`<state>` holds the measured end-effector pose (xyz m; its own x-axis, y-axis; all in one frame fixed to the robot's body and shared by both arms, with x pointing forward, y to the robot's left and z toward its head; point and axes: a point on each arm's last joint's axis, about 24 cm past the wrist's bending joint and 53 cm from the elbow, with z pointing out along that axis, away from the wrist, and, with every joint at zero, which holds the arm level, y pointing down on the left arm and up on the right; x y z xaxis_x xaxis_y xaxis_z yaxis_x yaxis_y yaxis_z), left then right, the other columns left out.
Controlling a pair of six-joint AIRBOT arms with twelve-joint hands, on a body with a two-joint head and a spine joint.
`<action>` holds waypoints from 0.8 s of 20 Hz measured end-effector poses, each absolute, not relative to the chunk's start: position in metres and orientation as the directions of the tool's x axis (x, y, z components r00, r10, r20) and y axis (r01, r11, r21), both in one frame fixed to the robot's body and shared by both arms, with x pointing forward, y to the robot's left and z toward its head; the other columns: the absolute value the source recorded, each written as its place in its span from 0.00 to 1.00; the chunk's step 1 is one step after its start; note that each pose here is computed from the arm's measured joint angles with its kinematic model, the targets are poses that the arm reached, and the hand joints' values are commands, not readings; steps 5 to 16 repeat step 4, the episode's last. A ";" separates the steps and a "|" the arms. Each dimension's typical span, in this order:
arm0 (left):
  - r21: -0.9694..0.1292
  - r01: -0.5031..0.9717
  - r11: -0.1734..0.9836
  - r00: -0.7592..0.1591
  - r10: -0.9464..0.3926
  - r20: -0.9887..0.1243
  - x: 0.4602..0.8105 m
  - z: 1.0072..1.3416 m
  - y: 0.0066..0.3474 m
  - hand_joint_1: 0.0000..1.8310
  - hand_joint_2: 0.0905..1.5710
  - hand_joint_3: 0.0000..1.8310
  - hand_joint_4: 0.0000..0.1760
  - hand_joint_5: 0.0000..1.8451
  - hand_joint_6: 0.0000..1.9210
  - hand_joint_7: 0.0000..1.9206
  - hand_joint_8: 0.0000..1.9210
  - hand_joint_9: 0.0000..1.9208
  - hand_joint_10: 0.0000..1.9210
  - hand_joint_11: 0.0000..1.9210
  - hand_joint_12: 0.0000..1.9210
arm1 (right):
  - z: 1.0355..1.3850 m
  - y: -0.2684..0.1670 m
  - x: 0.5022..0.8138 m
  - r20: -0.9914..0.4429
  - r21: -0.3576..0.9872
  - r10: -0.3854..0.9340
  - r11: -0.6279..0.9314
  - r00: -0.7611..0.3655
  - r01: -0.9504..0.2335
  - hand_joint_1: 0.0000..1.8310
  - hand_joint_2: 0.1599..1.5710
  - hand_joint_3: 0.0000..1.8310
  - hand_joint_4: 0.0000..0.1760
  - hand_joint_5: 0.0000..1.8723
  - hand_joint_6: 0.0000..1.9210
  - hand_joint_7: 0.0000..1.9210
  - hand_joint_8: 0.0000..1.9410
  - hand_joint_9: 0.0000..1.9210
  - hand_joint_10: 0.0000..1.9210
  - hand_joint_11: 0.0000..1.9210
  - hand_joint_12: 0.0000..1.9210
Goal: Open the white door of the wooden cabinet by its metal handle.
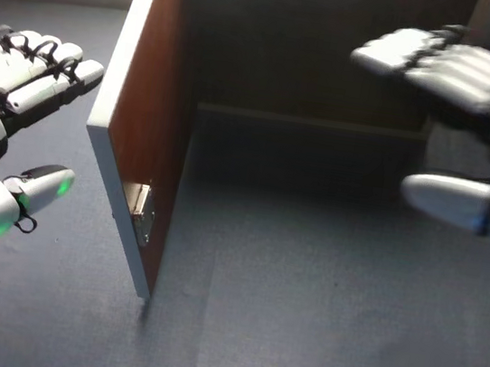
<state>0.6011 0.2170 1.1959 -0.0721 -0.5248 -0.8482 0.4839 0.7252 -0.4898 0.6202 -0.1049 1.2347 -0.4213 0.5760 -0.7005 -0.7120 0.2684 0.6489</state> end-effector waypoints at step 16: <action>-0.487 0.488 0.725 -0.050 -0.534 -0.844 0.601 1.204 0.222 0.12 0.94 0.00 0.00 0.06 0.00 0.05 0.00 0.05 0.00 0.06 0.03 | 1.232 -0.150 0.620 -0.648 0.693 0.660 0.304 -0.379 -0.654 0.06 0.89 0.00 0.00 0.03 0.00 0.02 0.00 0.01 0.00 0.04 0.02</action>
